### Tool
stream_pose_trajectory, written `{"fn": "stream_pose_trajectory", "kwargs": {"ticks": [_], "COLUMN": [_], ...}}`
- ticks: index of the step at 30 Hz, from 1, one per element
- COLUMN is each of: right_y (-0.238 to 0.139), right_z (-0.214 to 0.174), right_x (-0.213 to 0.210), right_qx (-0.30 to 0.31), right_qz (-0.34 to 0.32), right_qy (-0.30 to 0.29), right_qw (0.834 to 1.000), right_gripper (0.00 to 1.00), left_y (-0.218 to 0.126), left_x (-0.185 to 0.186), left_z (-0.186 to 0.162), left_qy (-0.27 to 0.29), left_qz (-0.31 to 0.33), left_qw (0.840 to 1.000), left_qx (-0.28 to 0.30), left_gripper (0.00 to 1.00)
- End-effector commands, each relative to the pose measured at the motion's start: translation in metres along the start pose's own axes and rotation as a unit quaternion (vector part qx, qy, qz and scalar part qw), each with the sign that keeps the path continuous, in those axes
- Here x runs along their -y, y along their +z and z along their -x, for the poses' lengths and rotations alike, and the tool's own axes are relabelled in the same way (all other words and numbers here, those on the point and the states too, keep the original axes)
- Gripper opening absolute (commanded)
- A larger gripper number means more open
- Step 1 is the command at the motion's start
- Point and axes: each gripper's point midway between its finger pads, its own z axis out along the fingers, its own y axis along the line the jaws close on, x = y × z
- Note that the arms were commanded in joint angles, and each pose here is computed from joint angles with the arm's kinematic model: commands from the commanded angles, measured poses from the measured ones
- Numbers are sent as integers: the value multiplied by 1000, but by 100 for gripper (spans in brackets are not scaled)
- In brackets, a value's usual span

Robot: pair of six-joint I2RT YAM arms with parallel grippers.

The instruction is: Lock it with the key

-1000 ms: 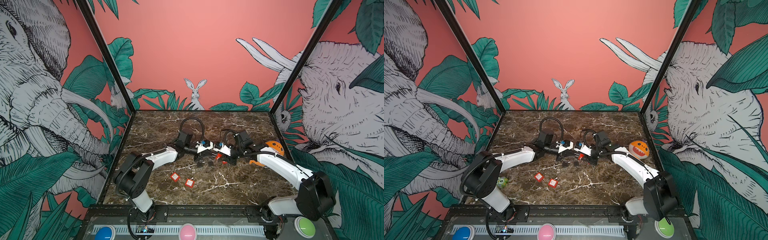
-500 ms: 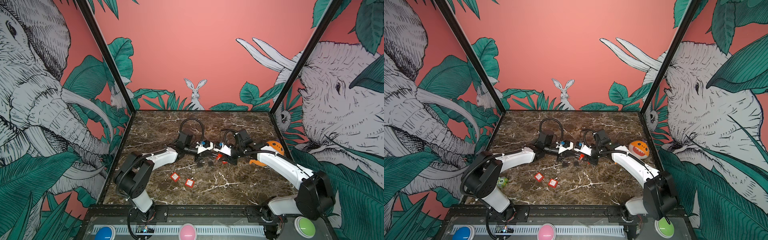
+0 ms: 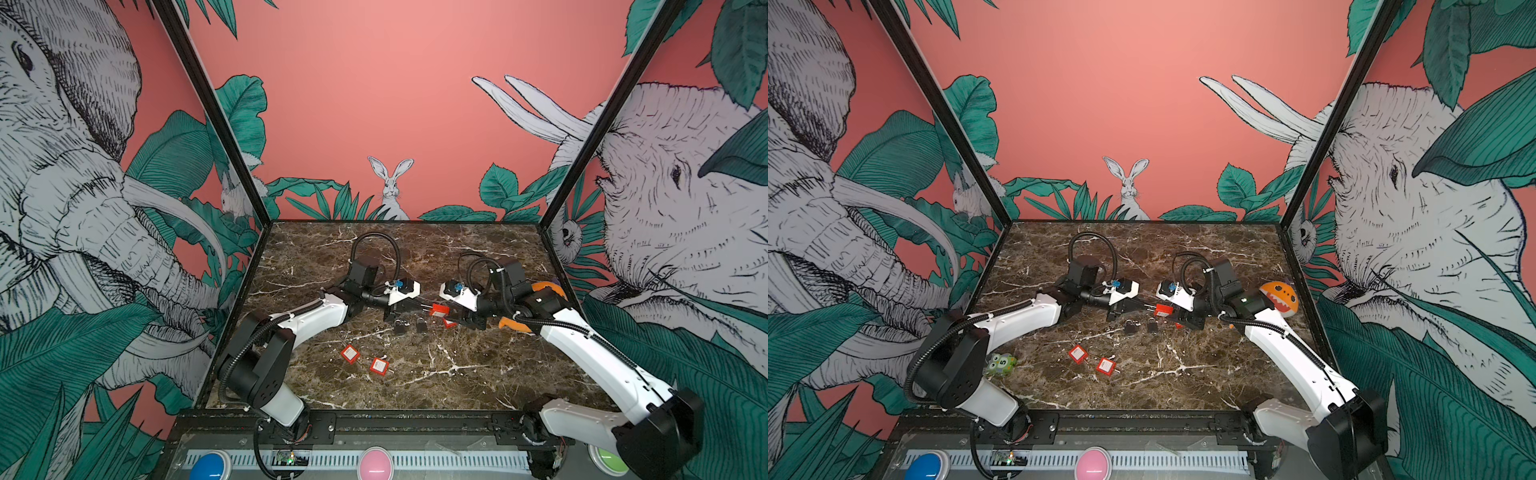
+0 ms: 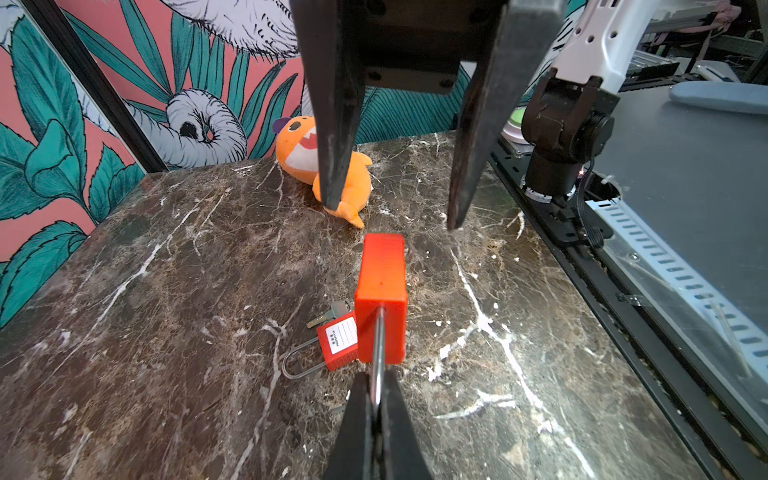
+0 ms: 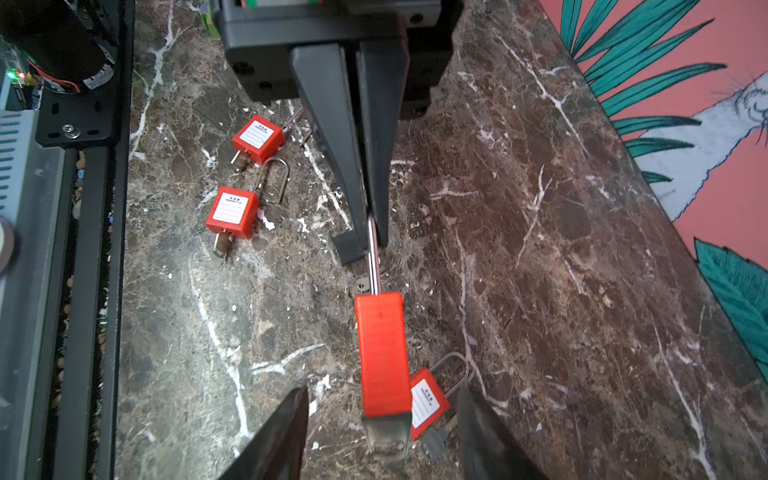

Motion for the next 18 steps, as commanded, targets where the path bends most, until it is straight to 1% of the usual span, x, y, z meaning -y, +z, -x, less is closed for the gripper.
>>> {"fn": "stream_pose_trajectory", "kwargs": {"ticks": [1,3,7,11,18], "right_y": [-15,-16,-14,-9,2], "right_z": [-4,-12,-14,-10,-15], "right_x": [-7,-5,-4,-3,-2], "right_qx": [-4,-11,-13,-9,-23], "right_qz": [24,29,44,64,89], "right_qy": [33,54,71,79,98], "right_qw": [999,998,996,995,991], "right_gripper": [52,49,43,41,38], "left_y": [-8,-9,-9,-9,-9], "left_x": [9,10,10,12,12], "left_z": [19,20,22,24,25], "left_qy": [30,34,32,30,33], "left_qz": [-8,-9,-13,-17,-13], "left_qw": [999,999,999,999,999], "left_qx": [22,25,29,34,35], "left_gripper": [0,0,0,0,0]}}
